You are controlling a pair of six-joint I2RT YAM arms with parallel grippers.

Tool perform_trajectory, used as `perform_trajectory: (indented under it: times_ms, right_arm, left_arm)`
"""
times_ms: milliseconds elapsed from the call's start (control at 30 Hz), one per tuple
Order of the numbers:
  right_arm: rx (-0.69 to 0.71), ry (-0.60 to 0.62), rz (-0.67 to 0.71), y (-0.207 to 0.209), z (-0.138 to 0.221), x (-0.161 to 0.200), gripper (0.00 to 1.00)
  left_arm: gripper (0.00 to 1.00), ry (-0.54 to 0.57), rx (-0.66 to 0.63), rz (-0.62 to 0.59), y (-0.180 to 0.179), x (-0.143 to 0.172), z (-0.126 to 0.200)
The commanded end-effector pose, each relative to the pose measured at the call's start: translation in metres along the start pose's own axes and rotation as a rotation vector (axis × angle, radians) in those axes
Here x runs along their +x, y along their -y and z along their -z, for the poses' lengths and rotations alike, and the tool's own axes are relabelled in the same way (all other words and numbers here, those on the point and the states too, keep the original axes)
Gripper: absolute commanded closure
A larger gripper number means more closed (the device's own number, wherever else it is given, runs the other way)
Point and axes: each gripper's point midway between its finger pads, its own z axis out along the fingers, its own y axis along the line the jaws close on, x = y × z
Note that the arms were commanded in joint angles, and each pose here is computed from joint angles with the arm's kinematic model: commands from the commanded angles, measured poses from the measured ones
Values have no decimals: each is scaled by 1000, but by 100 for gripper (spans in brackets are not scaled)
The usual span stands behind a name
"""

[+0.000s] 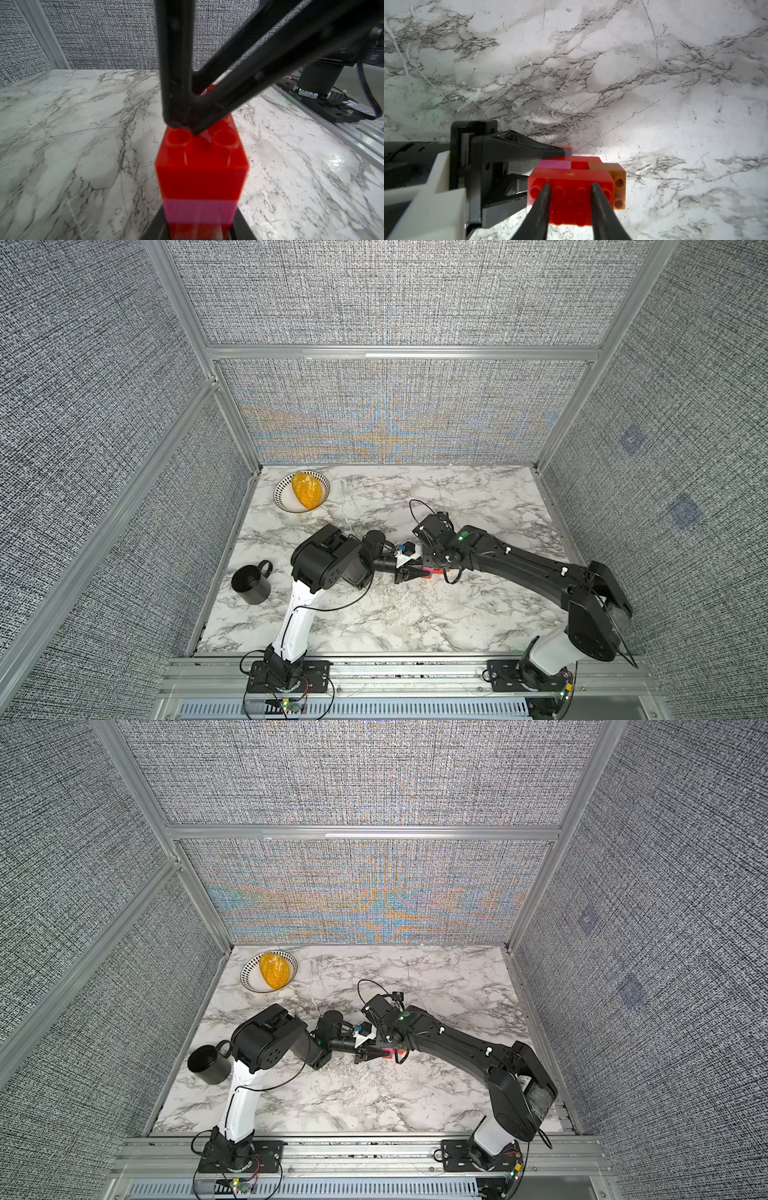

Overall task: Assemble the letter p with lego
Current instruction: Assemble the lego brick with the lego brick.

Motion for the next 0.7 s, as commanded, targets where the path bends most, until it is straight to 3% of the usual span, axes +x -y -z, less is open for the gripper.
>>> perform_trajectory:
  times_ms: [0, 267, 500, 667]
  right_arm:
    - [69, -227, 30, 22, -6, 54, 65]
    - [38, -182, 50, 7, -2, 36, 66]
    - [-14, 33, 88, -25, 43, -46, 65]
    - [-60, 164, 54, -20, 83, -93, 65]
  left_arm:
    - [100, -209, -56, 270, 7, 67, 7]
    - [100, -207, -53, 273, 7, 67, 7]
    - [100, -204, -51, 274, 7, 67, 7]
    - [100, -192, -45, 276, 8, 62, 8]
